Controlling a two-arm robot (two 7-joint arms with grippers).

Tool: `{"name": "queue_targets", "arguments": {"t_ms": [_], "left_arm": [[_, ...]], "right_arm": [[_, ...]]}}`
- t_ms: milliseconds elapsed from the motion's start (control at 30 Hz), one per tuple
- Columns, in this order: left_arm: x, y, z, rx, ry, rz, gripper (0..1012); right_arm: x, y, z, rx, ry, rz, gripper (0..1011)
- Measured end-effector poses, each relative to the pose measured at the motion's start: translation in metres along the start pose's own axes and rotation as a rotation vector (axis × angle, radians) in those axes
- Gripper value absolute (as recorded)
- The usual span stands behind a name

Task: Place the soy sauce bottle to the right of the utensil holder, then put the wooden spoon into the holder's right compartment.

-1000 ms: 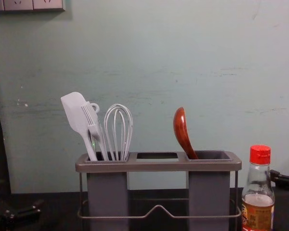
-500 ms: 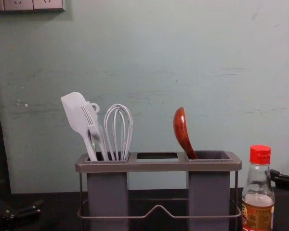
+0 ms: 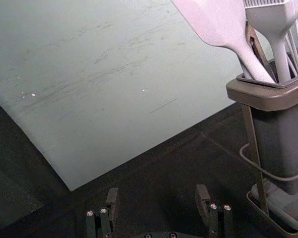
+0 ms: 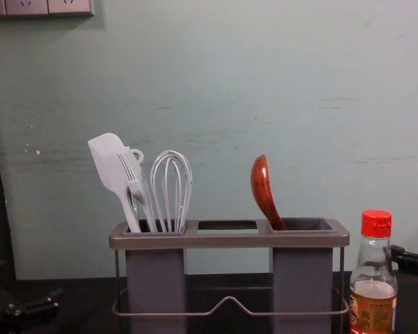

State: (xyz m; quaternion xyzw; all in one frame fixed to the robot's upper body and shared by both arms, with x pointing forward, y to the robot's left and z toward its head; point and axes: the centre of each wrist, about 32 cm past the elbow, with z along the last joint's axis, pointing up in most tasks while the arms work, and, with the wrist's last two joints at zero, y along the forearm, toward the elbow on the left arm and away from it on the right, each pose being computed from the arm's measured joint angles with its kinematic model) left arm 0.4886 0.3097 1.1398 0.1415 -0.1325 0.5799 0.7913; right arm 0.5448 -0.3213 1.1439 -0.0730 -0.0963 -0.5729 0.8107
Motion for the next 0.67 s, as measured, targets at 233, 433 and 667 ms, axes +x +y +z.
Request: {"name": "queue_targets", "arguments": {"t_ms": [233,433,667], "left_arm": [[0.0,0.0,0.0,0.0,0.0,0.0,1000],[0.0,0.0,0.0,0.0,0.0,0.0,1000],[0.0,0.0,0.0,0.0,0.0,0.0,1000]], "right_arm": [[0.0,0.0,0.0,0.0,0.0,0.0,1004],[0.0,0.0,0.0,0.0,0.0,0.0,1004],[0.0,0.0,0.0,0.0,0.0,0.0,1004]]}}
